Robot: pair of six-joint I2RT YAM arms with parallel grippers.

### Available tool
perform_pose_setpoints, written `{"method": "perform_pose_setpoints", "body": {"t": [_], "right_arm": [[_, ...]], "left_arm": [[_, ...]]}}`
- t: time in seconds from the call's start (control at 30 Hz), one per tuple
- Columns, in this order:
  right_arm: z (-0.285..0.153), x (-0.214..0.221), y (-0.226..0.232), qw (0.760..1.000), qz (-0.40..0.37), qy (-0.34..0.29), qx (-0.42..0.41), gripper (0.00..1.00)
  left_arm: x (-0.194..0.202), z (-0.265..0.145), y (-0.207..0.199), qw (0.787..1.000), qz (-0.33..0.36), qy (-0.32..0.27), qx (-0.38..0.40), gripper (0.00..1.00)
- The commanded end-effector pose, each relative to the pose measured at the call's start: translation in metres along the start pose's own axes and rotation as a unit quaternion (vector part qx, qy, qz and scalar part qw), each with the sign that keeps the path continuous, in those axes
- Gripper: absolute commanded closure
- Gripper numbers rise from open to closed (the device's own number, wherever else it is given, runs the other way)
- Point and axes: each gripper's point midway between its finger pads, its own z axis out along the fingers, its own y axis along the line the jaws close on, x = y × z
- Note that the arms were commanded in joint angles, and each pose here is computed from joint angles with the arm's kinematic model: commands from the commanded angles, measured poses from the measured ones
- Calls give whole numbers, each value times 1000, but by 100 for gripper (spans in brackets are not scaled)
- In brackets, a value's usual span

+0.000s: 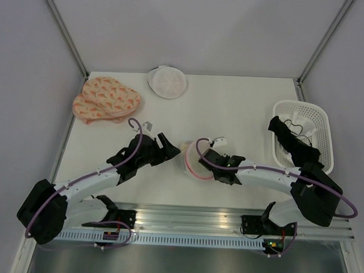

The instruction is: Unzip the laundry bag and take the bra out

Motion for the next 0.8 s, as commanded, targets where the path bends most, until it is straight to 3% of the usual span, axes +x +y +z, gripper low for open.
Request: {"method": "perform_pose_setpoints", "body": {"t": [0.0,0.27,0.43,0.77], "right_arm": [[4,-7,-7,1000,12,-10,26,100],[11,-6,-1,1000,13,-7,10,100],[19,-1,11,1000,15,2,-25,100],[31,-5,40,996,18,6,-90,100]], "left_arm": [[1,18,13,999,36,-1,-19,18],[24,47,9,998,42,48,20,30],[23,47,-20,993,31,36,108,40],[25,30,-60,976,24,44,212,88]]}}
